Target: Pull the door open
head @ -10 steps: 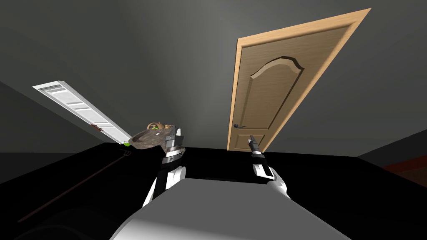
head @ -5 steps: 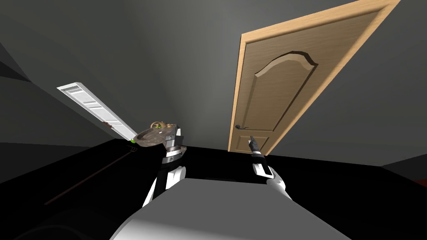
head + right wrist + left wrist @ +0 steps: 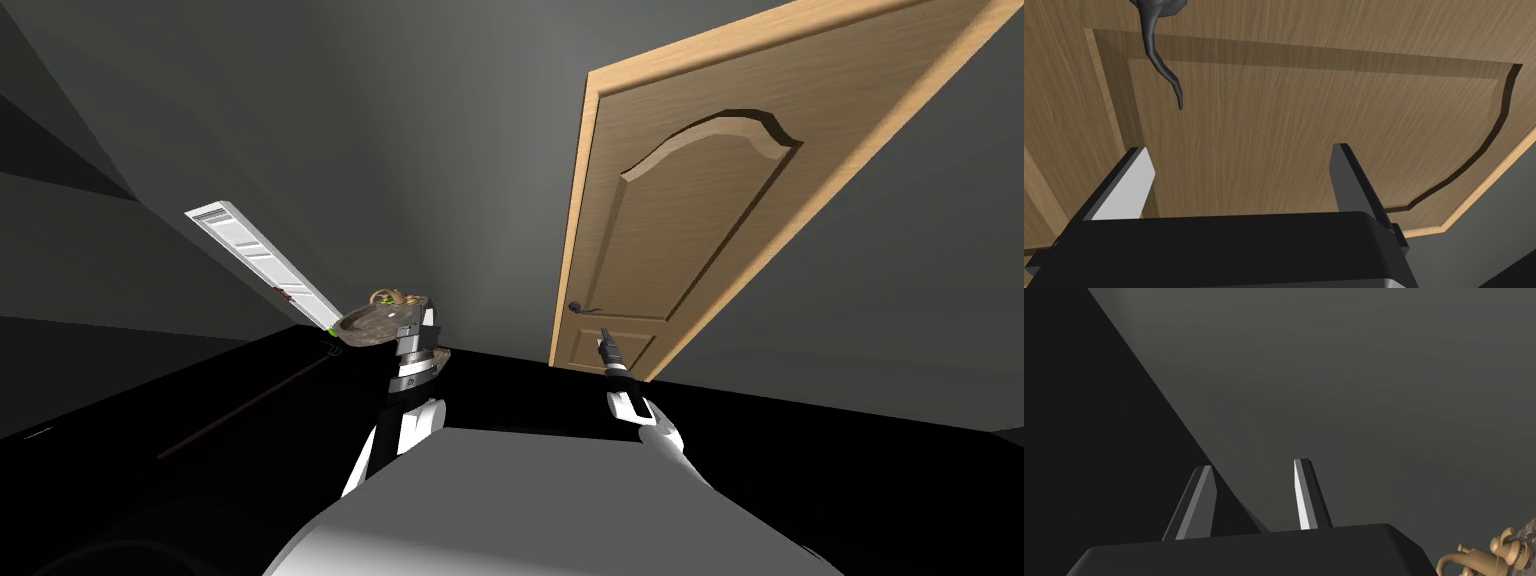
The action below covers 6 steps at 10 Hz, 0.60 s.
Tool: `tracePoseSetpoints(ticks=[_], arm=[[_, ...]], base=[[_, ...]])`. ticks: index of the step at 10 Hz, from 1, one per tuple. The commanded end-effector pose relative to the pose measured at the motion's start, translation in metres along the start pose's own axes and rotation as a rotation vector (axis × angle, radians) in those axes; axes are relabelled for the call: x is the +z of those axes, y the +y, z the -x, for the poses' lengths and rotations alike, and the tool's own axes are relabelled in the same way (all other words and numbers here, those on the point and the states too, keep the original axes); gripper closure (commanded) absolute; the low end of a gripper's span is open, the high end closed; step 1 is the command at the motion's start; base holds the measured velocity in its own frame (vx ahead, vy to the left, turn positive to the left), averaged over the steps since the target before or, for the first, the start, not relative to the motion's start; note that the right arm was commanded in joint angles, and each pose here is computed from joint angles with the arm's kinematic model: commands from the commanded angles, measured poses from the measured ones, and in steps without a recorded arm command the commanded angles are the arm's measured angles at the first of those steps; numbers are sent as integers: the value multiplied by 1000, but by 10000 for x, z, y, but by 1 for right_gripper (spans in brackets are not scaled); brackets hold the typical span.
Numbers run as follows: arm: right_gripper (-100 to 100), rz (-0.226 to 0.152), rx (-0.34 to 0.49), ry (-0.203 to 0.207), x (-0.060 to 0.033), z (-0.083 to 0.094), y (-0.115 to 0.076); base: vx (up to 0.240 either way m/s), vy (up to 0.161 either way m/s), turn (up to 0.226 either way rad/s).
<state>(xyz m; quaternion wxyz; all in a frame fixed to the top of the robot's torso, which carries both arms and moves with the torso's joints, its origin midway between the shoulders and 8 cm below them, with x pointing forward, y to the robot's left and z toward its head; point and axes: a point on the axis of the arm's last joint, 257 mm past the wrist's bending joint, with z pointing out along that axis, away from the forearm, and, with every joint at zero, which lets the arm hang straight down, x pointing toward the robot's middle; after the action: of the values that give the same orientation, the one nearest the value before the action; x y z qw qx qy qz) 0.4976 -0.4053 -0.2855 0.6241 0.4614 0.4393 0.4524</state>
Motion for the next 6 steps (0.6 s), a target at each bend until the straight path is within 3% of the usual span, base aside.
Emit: tracePoseSetpoints(ticks=[1,3,4,6], arm=[[-100,-13,1,-4,0,21,-60],[-100,-34,6,-17,63,86,-145],[-100,-54,5,-19,21,96,-229],[-100,-72,6,-26,27,130,-303]], base=[[30,-38,56],[44,-45,133],[37,-53,65],[31,-44,72]])
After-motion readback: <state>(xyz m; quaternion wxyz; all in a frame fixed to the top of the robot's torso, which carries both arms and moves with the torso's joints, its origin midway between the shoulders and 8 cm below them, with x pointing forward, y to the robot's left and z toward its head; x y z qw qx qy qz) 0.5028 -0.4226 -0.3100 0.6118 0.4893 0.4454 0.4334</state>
